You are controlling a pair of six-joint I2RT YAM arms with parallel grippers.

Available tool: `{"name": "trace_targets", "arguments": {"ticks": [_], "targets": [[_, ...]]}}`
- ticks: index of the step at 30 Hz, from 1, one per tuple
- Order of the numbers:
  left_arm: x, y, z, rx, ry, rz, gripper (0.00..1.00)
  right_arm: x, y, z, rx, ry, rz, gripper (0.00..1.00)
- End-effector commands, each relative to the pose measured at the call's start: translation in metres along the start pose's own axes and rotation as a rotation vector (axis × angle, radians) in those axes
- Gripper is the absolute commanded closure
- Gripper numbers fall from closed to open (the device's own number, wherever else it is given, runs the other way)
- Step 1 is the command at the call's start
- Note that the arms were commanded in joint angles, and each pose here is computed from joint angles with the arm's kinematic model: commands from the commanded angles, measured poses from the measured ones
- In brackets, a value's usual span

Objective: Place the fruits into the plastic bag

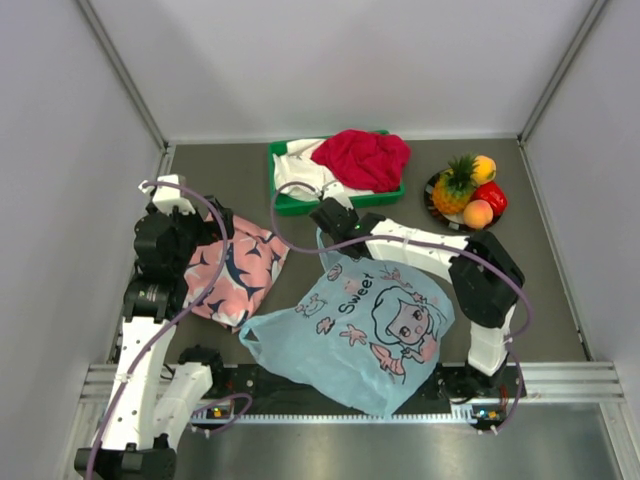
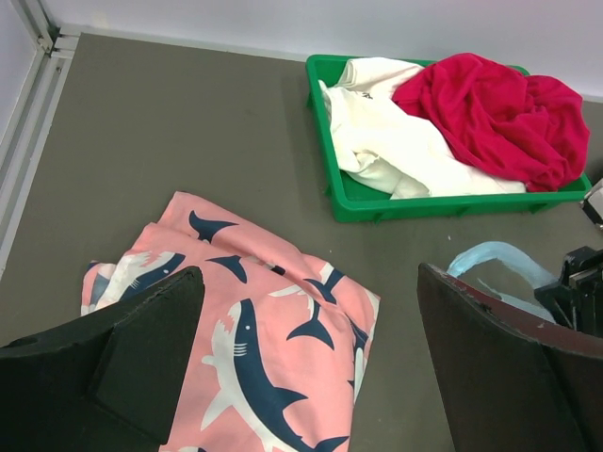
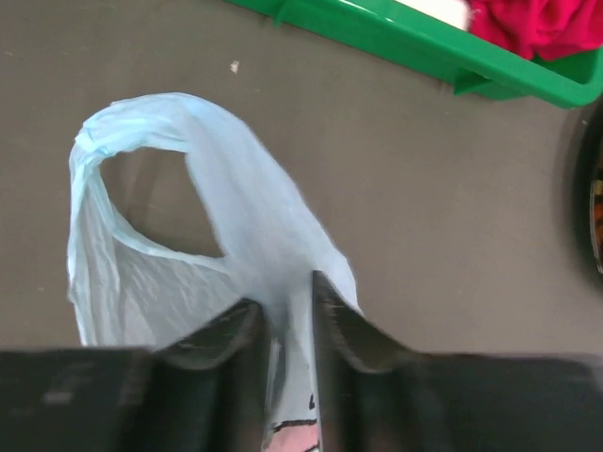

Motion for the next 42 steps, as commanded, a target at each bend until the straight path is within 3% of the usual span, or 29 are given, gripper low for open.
{"name": "trace_targets", "arguments": {"ticks": [1,2,3,9,15,21,30,34,42], "targets": [[0.003,-0.006,-0.002,0.009,0.014,-0.034,0.01,-0.01,-0.027,-0.011,0.094,0.038,-0.056,0.88],[0.004,-0.005,-0.003,0.007,0.015,-0.03,0.01,-0.013,-0.03,-0.013,0.104,0.043,-0.065,0.98],[0.004,-0.005,-0.003,0.007,0.015,-0.03,0.01,-0.019,-0.038,-0.016,0.125,0.045,-0.085,1.0],[0.003,-0.007,-0.005,0.009,0.022,-0.036,0.01,-0.049,-0.082,-0.042,0.268,0.043,-0.191,1.0],[0.0,-0.008,-0.015,0.018,0.078,-0.041,0.01,-0.105,-0.131,-0.049,0.422,-0.208,-0.383,1.0],[-0.007,-0.013,-0.043,0.037,0.256,-0.073,0.01,-0.144,-0.14,-0.042,0.339,-0.422,-0.475,1.0],[-0.049,-0.031,-0.114,0.071,0.766,-0.182,0.01,-0.172,-0.157,-0.037,0.21,-0.602,-0.557,1.0],[-0.055,-0.045,-0.122,0.058,0.83,-0.222,0.01,-0.188,-0.169,-0.031,0.163,-0.689,-0.584,1.0],[-0.054,-0.056,-0.146,0.034,0.978,-0.156,0.01,-0.199,-0.184,-0.024,0.136,-0.751,-0.589,1.0]]}}
Point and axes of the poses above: each gripper's point midway between its finger pads, its own x axis out along the fingers, its own z axis along the line the jaws close on, y = z × x, the point moved 3 cm from there along -x, back along the fingers, and after that the axes turned 5 degrees about x, right-handed, at the moved point
